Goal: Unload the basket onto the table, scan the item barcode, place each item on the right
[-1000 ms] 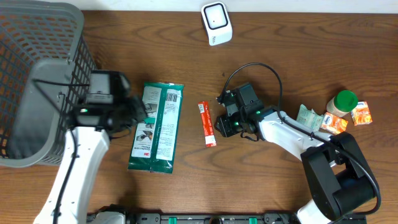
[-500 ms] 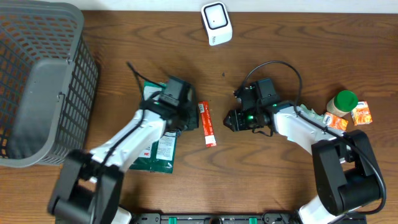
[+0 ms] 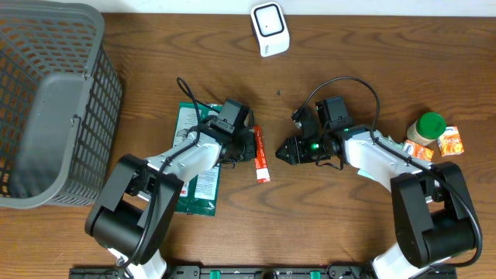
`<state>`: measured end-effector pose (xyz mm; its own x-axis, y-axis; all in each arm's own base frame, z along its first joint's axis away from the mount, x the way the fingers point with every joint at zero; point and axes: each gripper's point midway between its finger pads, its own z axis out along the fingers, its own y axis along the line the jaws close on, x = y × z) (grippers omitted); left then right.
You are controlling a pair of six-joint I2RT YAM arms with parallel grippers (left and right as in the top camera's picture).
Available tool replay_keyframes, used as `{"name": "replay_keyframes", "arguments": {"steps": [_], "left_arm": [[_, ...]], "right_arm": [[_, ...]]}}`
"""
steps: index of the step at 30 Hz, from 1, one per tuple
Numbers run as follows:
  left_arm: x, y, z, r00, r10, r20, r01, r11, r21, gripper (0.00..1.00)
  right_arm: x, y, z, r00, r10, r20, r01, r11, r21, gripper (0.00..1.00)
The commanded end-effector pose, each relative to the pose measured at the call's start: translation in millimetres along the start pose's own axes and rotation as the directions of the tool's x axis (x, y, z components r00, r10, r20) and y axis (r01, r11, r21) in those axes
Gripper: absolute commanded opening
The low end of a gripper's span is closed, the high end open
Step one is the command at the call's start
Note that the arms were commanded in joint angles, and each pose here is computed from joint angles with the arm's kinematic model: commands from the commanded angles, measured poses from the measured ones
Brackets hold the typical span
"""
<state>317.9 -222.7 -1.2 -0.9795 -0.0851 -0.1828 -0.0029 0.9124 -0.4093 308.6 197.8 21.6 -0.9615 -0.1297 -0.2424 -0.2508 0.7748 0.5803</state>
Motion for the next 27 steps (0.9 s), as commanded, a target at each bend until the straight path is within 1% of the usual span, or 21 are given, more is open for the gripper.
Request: {"name": "replay_keyframes", "arguments": {"steps": [1, 10, 14, 17, 27], "left_arm": [[9, 12, 11, 0.999, -0.027, -0.036, 0.026, 0.999, -0.038, 0.08], [-10, -5, -6, 1.0, -0.023, 0.007, 0.023, 1.0, -0.01, 0.08], [-9, -4, -6, 1.0, -0.024, 0.004, 0.024, 1.0, -0.011, 0.08], [-8, -10, -7, 1.0, -0.029, -0.008, 0.029, 0.999, 0.017, 0.08], [-13, -15, -12, 1.0, -0.026, 0.003, 0.026, 0.999, 0.025, 0.09]], "right_arm": [[5, -1, 3, 1.0, 0.019, -0.016, -0.019, 1.0, -0.018, 0.48], [3, -4, 3, 1.0, 0.013, -0.004, -0.013, 1.0, 0.0, 0.48], [3, -4, 3, 1.0, 0.013, -0.003, -0.013, 1.0, 0.004, 0.48], [2, -5, 3, 1.0, 0.013, -0.001, -0.013, 1.0, 0.009, 0.48], [2, -7, 3, 1.0, 0.008, 0.001, -0.009, 1.0, 0.018, 0.48]]}}
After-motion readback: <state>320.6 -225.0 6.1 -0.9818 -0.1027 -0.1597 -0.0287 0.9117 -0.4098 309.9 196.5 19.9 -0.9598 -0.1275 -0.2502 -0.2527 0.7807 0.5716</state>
